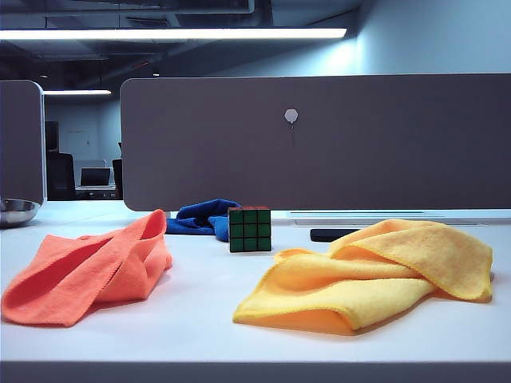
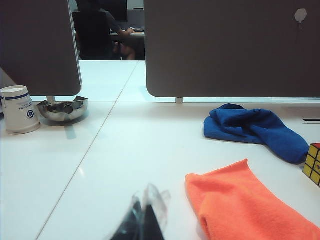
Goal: Pick up a rag that is the same color as the top surface of the Rubik's Cube and cover the cube with it.
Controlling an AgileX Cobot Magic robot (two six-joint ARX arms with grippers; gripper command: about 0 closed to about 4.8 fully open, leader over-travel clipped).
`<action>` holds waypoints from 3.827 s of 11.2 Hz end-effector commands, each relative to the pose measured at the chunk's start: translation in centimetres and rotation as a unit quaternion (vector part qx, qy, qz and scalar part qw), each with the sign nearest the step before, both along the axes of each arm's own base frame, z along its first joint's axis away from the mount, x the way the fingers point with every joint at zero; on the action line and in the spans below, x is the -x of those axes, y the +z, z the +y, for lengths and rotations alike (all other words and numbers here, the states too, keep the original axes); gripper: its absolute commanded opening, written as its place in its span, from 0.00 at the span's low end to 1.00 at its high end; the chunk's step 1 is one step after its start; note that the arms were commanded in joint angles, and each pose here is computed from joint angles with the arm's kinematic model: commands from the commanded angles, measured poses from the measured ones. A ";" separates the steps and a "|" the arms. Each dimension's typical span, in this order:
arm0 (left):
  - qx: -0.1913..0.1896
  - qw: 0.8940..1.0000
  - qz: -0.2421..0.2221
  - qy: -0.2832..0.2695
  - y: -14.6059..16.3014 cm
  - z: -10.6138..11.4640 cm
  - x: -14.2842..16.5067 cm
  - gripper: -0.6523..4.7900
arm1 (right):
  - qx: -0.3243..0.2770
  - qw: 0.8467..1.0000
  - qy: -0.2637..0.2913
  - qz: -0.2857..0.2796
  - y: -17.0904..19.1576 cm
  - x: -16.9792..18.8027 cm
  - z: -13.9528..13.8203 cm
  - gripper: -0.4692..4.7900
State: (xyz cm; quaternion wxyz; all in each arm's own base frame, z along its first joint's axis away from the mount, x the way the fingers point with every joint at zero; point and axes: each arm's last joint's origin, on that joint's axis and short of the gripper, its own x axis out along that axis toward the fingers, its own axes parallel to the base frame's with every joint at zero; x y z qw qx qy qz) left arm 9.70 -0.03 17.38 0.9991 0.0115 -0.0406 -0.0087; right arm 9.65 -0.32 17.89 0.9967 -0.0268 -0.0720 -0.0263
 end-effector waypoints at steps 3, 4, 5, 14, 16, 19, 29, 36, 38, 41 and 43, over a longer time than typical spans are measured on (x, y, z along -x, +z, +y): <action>0.002 1.000 -0.005 -0.001 0.1 0.0 0.0 0.11 | 0.000 1.000 0.000 -0.005 0.1 0.0 0.0 0.09; 0.002 1.000 -0.005 -0.001 0.1 0.0 0.0 0.11 | 0.000 1.000 0.000 -0.005 0.1 0.0 0.0 0.09; 0.002 1.000 -0.005 -0.001 0.1 0.0 0.0 0.11 | 0.000 1.000 0.000 -0.005 0.1 0.0 0.0 0.09; 0.002 1.000 -0.005 -0.003 0.1 0.0 0.0 0.11 | -0.001 1.000 -0.001 -0.006 0.1 0.0 0.0 0.09; 0.002 1.000 -0.011 -0.003 0.2 0.0 0.0 0.11 | 0.000 1.000 0.000 -0.012 0.2 0.0 0.0 0.09; 0.007 1.000 -0.008 -0.003 0.2 0.0 0.0 0.11 | 0.000 1.000 0.000 -0.022 0.4 0.1 0.0 0.09; 0.039 0.997 0.033 -0.052 -0.6 -0.3 0.0 0.11 | 0.000 1.000 0.000 -0.020 0.4 0.1 0.0 0.09; 0.034 0.995 0.019 -0.095 1.1 -0.5 0.4 0.11 | -0.010 0.998 0.003 -0.055 1.0 0.2 0.0 0.09; 0.016 0.995 0.029 -0.093 2.7 -0.5 1.1 0.11 | -0.010 0.998 0.003 -0.064 1.8 0.4 0.0 0.09; 0.014 0.993 0.067 -0.094 6.0 -0.6 2.9 0.11 | 0.017 0.998 0.059 -0.033 5.8 2.0 0.4 0.09; 0.013 0.992 0.066 -0.110 6.9 -0.6 3.2 0.11 | 0.019 0.997 0.076 -0.026 7.2 2.8 0.5 0.09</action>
